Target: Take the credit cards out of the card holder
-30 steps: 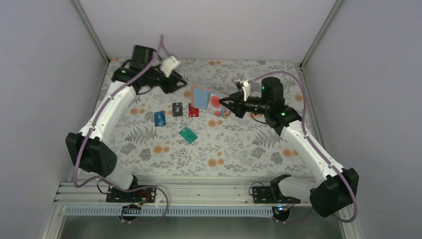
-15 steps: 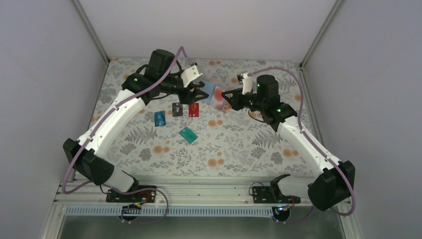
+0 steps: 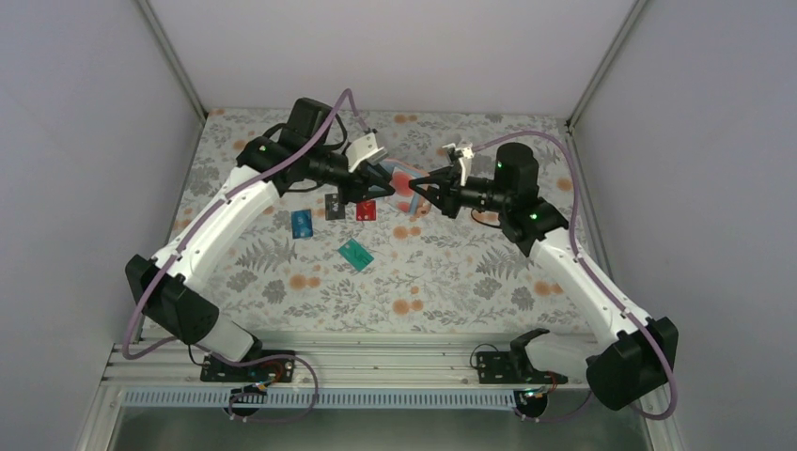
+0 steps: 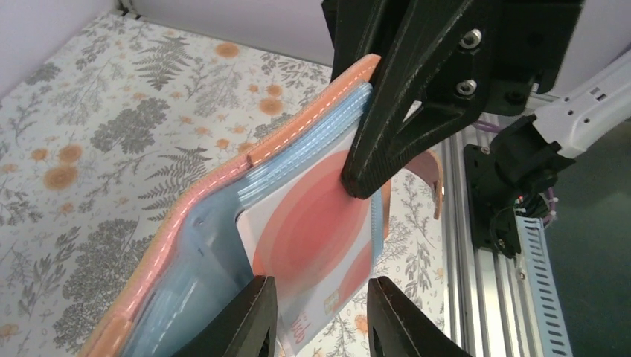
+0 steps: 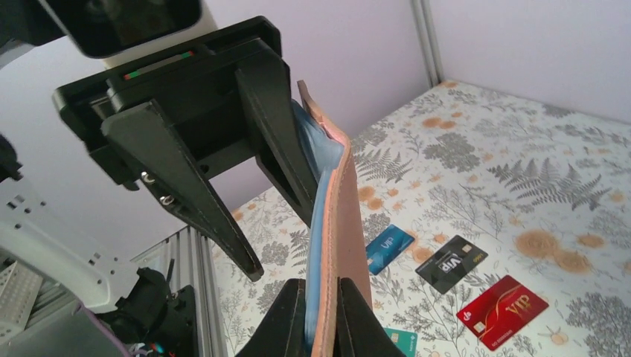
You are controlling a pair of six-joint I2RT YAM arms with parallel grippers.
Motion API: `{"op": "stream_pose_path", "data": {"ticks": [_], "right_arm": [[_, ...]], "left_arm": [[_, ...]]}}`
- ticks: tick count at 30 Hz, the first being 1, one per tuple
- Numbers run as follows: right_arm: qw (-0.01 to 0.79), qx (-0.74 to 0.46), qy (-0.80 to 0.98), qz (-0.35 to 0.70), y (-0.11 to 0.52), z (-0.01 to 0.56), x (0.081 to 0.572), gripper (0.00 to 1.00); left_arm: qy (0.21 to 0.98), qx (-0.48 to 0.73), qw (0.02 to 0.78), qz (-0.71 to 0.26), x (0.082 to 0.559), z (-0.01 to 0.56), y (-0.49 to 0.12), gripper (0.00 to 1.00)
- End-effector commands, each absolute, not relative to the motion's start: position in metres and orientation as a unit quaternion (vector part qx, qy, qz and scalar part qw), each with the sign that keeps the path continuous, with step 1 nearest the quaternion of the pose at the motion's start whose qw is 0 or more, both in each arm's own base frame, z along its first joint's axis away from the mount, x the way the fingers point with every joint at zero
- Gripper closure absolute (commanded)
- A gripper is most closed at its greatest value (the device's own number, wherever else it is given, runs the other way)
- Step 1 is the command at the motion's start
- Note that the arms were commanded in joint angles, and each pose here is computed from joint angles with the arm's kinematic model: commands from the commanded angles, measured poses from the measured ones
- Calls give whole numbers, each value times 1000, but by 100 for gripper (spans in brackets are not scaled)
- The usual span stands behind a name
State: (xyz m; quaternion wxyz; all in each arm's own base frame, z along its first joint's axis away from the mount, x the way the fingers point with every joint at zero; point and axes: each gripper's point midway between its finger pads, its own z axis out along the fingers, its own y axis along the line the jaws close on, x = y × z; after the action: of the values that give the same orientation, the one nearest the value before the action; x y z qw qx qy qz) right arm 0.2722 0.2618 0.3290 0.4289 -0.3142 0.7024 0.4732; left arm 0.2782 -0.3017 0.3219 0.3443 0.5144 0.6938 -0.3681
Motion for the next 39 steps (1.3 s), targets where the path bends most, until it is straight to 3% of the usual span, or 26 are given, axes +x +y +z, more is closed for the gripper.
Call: {"op": "stream_pose_path", "data": {"ticks": [1,15,20,25,28,33,37,39], "right_arm": [[450,-409,607,511,268,368,227,96],[465,-437,562,526,265,390,208,96],[464,-430,573,520,264,387,212,96],[460,-425,578,523,266,385,216,96],[462,-421,581,521,266,386,218,96],[465,-409,593,514,266,383,226,96],[466,-387,613,508,264,377,238,96],[465,-376,621,506,262,376,244,96]], "left_arm": [[681,528,348,-369,274,322,-300,68],[662,549,352,-369,270,320,-301,53],[621,554,388,-396,273,351,-280,52],[594,573,374,-424,254,354,-292,51],[587,586,355,-431,242,350,-303,56],[586,584,351,-438,239,355,-304,86],[588,583,346,-441,235,356,-303,89],[598,581,352,-426,238,356,-300,86]]}}
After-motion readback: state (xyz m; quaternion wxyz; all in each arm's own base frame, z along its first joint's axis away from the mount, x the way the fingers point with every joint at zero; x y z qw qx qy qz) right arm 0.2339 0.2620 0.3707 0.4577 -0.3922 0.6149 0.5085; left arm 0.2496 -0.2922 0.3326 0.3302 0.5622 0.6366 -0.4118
